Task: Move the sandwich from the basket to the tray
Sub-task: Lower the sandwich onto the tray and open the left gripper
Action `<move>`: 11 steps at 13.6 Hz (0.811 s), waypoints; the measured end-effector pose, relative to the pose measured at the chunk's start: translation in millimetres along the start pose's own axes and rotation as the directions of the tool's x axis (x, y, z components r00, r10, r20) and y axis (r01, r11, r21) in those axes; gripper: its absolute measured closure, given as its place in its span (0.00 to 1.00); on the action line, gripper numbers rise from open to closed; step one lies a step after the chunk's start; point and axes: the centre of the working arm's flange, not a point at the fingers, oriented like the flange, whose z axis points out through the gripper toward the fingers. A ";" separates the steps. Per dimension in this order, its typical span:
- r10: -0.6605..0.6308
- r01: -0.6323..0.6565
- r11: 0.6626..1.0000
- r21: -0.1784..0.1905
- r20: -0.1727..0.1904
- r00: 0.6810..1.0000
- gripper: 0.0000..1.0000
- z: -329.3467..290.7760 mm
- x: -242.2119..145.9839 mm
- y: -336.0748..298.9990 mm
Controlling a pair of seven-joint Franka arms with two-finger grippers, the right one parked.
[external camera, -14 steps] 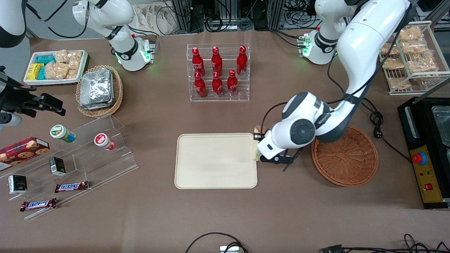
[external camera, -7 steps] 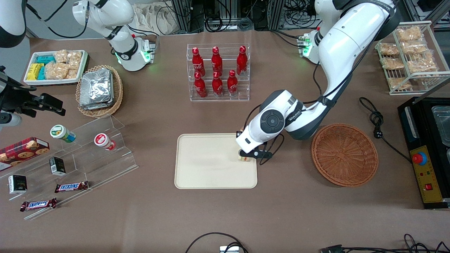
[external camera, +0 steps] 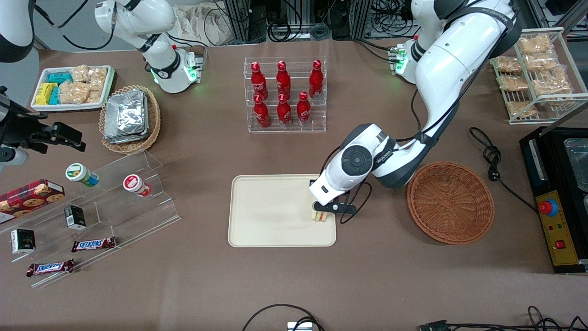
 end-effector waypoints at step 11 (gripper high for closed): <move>-0.120 0.122 0.992 0.027 -0.072 0.990 0.00 -97.2 3.8 -9.1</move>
